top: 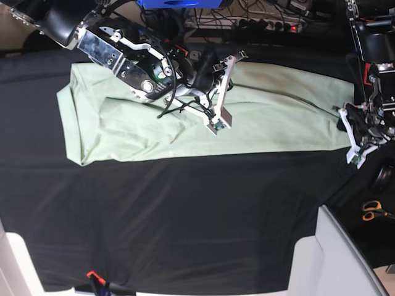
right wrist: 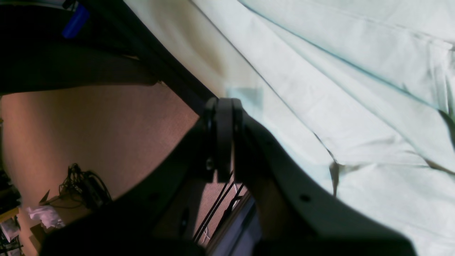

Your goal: Fold the T-shirt properly

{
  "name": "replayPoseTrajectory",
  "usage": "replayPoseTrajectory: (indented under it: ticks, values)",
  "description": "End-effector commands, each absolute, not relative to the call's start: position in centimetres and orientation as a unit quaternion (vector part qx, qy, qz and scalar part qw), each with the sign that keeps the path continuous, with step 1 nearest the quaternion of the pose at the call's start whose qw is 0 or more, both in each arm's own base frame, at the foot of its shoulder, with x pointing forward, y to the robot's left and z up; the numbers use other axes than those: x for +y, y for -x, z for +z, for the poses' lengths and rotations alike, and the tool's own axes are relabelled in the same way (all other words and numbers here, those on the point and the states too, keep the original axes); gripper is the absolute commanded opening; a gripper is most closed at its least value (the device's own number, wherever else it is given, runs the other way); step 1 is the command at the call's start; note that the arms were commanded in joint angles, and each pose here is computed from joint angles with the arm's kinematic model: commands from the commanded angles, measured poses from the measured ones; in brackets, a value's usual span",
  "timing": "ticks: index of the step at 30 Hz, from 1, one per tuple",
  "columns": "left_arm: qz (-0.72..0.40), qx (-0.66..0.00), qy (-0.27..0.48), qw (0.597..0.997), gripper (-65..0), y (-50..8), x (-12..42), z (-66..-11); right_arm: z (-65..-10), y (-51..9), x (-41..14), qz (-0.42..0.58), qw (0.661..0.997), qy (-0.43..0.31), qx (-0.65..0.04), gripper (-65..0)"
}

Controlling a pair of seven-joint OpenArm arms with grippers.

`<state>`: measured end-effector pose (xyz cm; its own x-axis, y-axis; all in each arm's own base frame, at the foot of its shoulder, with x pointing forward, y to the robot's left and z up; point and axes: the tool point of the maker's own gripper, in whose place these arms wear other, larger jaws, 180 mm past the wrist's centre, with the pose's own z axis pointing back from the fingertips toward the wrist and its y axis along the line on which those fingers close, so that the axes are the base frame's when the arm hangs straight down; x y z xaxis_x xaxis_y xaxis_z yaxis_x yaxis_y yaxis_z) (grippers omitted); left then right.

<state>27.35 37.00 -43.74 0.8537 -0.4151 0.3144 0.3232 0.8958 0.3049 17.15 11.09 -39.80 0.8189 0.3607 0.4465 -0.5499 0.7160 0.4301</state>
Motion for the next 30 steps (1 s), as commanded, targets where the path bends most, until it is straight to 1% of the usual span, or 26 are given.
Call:
replayPoseTrajectory:
  ticks: [1, 3, 5, 10, 12, 15, 16, 17, 18, 20, 22, 24, 26, 30]
  values:
    - [-0.192, -0.207, -0.136, 0.95, -31.1, -28.4, 38.0, -42.2, -38.7, -18.0, 11.7, 0.25, 0.904, -0.293, -0.186, -65.0]
    - [-0.192, -0.208, -0.138, 0.949, -31.1, -28.5, 38.1, -42.1, -38.7, -17.9, 11.6, 0.251, 0.904, -0.293, -0.184, -65.0]
    - [-0.175, -0.224, -0.142, 0.948, -31.1, -29.2, 38.7, -41.1, -38.7, -17.9, 11.7, 0.252, 0.904, -0.293, -0.184, -65.0]
    - [-0.084, -0.264, -0.159, 0.948, -31.1, -28.6, 42.9, -38.5, -38.7, -17.9, 11.6, 0.252, 0.904, -0.292, -0.185, -65.0]
    - [-0.063, -0.267, -0.164, 0.947, -30.4, -28.0, 44.0, -38.0, -38.7, -18.0, 11.6, 0.252, 0.904, -0.292, -0.185, -65.0]
    - [-0.055, -0.239, -0.169, 0.955, -29.7, -24.9, 45.1, -39.2, -38.7, -18.0, 11.7, 0.253, 0.904, -0.292, -0.185, -65.0]
    - [-0.061, -0.227, -0.165, 0.958, -28.7, -23.9, 45.0, -39.8, -38.7, -18.0, 11.7, 0.252, 0.903, -0.293, -0.186, -65.0]
    - [-0.072, -0.216, -0.155, 0.961, -26.4, -23.1, 44.7, -40.4, -38.7, -18.0, 11.7, 0.252, 0.903, -0.293, -0.187, -65.0]
    - [-0.079, -0.204, -0.147, 0.965, -23.3, -22.2, 44.4, -41.0, -38.7, -18.0, 11.7, 0.252, 0.903, -0.293, -0.187, -65.0]
    - [-0.055, -0.182, -0.139, 0.972, -15.5, -19.8, 44.8, -41.8, -38.7, -18.0, 11.7, 0.252, 0.903, -0.293, -0.187, -65.0]
    - [-0.01, -0.188, -0.115, 0.975, -9.1, -18.2, 45.2, -41.7, -38.7, -18.0, 11.7, 0.253, 0.903, -0.293, -0.186, -65.0]
    - [0.024, -0.212, -0.086, 0.973, -4.5, -17.3, 45.3, -41.3, -38.7, -17.9, 11.7, 0.253, 0.903, -0.293, -0.185, -65.0]
    - [0.036, -0.227, -0.069, 0.971, -3.5, -16.7, 45.4, -40.8, -38.7, -17.9, 11.7, 0.252, 0.903, -0.294, -0.185, -65.0]
    - [0.041, -0.23, -0.056, 0.971, -3.7, -16.4, 44.9, -41.1, -38.7, -17.8, 11.7, 0.252, 0.904, -0.294, -0.184, -65.0]
